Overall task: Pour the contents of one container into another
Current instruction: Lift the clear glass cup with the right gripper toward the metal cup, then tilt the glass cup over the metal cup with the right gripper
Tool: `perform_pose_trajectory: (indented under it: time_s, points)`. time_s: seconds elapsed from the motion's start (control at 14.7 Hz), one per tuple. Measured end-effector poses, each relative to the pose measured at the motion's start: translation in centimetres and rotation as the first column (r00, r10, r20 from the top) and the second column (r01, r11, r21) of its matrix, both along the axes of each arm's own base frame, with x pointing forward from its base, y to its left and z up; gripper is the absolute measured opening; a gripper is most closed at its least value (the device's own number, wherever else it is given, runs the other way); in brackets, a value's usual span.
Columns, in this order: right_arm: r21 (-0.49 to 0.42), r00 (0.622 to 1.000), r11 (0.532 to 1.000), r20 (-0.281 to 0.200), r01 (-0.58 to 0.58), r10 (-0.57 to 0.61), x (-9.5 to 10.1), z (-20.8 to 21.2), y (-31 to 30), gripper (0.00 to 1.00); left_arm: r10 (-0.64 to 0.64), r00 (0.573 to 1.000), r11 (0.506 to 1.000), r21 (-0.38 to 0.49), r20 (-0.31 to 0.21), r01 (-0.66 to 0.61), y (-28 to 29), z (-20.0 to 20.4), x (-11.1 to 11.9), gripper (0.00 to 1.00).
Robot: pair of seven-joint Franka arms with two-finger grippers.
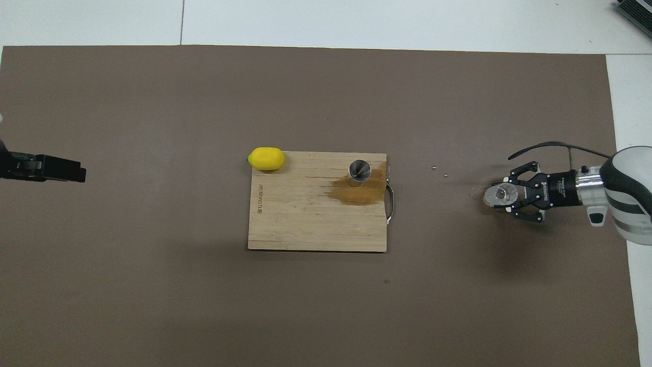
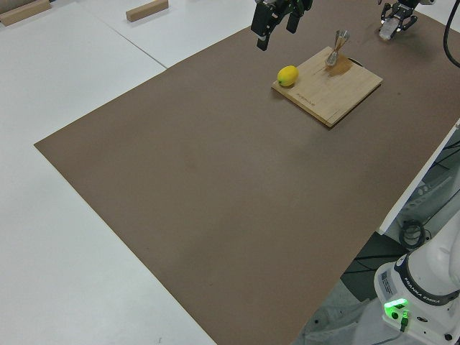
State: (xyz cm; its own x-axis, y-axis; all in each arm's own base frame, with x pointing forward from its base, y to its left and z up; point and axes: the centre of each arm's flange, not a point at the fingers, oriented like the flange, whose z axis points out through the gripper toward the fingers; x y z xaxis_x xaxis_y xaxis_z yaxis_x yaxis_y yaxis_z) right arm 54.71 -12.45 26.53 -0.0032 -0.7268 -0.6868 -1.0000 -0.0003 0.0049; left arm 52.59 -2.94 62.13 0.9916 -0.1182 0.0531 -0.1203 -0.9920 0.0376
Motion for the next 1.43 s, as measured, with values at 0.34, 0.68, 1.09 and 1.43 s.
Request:
perform_pose_trajectory:
  time_s: [0.34, 0.68, 1.09, 1.43]
  points:
    - [-0.049, 0.999, 0.998, -0.032, 0.031, -0.033, 2.5, 6.0, 8.4, 0.51, -0.022, 0.999, 1.000, 0.021, -0.042, 0.022, -0.3, 1.6, 0.1, 1.00]
    - [-0.170, 0.997, 0.984, -0.049, 0.050, -0.059, 4.9, 9.6, 16.1, 0.51, -0.028, 0.998, 0.999, 0.022, -0.064, 0.030, -0.7, 1.4, 0.1, 1.00]
    - [-0.291, 0.998, 0.956, -0.038, 0.036, -0.050, 6.4, 14.1, 23.6, 0.51, -0.024, 0.997, 0.999, 0.021, -0.068, 0.026, -0.4, 1.4, 0.1, 1.00]
    - [-0.406, 1.000, 0.914, -0.017, 0.013, -0.022, 6.7, 15.6, 28.6, 0.51, -0.024, 0.997, 0.999, 0.021, -0.068, 0.026, -0.4, 1.4, 0.1, 1.00]
